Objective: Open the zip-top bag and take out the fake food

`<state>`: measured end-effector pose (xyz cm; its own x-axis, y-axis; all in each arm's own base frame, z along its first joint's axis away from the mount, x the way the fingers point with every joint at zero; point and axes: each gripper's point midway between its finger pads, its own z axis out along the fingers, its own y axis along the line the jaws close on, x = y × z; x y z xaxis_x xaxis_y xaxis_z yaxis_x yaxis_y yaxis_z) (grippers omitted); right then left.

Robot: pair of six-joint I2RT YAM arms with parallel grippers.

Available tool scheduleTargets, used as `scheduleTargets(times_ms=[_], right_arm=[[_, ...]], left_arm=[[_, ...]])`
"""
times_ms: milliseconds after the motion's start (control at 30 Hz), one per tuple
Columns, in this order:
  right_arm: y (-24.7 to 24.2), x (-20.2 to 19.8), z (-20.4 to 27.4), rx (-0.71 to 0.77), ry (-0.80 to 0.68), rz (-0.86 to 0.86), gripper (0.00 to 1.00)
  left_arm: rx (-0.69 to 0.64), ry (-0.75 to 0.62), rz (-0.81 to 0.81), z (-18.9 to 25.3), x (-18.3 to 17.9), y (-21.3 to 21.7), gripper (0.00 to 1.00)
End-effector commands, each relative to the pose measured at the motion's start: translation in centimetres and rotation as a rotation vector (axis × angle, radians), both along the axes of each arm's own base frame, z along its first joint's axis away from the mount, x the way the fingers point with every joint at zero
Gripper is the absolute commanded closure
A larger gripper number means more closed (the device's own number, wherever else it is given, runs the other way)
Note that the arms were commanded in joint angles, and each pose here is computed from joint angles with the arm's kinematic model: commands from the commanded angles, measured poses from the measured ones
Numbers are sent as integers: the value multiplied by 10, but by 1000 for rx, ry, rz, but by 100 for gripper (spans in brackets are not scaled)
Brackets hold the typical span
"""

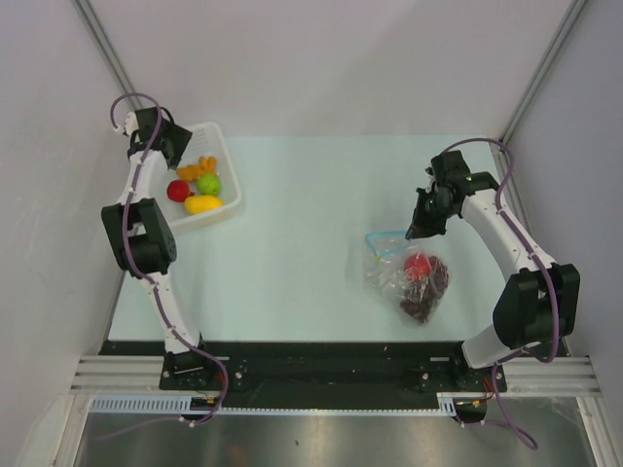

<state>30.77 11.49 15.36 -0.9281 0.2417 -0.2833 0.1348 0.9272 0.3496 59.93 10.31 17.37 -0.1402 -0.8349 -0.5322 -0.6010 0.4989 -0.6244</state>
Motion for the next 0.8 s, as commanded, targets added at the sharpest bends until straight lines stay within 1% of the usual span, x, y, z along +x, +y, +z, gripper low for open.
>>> scheduleTargets(times_ms=[0, 33, 67, 100, 133, 167, 200, 233, 267, 300, 333, 367, 400, 467, 500, 567, 600, 667, 700, 767], right_arm=[[7, 2, 23, -1, -74, 40, 100], [8, 1, 25, 0, -80, 43, 100], [10, 0, 26, 5, -84, 48, 100], [10, -1, 28, 7, -87, 50, 100], [11, -1, 29, 10, -90, 55, 100], [14, -2, 29, 17, -90, 63, 100], [14, -3, 30, 18, -93, 71, 100], [15, -4, 30, 17, -91, 79, 100], [18, -6, 30, 21, -86, 94, 100], [20, -8, 29, 22, -83, 105, 100], [21, -10, 29, 22, -80, 113, 100], [23, -12, 31, 23, -85, 126, 100], [25, -12, 32, 24, -90, 135, 100], [29, -14, 38, 38, -111, 146, 100], [32, -14, 41, 45, -123, 150, 100], [36, -17, 47, 56, -137, 150, 100], [38, -19, 48, 57, -138, 153, 100], [41, -22, 52, 69, -142, 152, 100], [44, -25, 53, 73, -141, 158, 100], [46, -27, 56, 84, -142, 148, 100]], left_arm=[[110, -78, -176, 60, -28, -41, 33], [115, -130, -241, 80, -34, -65, 34], [107, -104, -285, 63, -42, -79, 34], [104, -116, -351, 65, -48, -99, 34], [106, -150, -421, 77, -56, -130, 35], [94, -131, -473, 63, -66, -147, 35], [92, -174, -553, 70, -71, -177, 37], [60, -189, -670, 70, -84, -220, 38], [35, -193, -731, 66, -100, -241, 40], [-2, -240, -784, 73, -106, -264, 44], [-64, -259, -912, 75, -128, -306, 46], [-102, -255, -962, 71, -142, -325, 50], [-121, -266, -1047, 74, -162, -359, 56], [-163, -269, -1167, 77, -189, -394, 57], [-180, -254, -1237, 77, -211, -418, 63], [-209, -236, -1305, 76, -234, -441, 67], [-221, -226, -1362, 75, -254, -460, 68], [-236, -203, -1419, 71, -277, -478, 73], [-245, -184, -1464, 66, -295, -493, 73], [-245, -156, -1485, 58, -311, -504, 75]])
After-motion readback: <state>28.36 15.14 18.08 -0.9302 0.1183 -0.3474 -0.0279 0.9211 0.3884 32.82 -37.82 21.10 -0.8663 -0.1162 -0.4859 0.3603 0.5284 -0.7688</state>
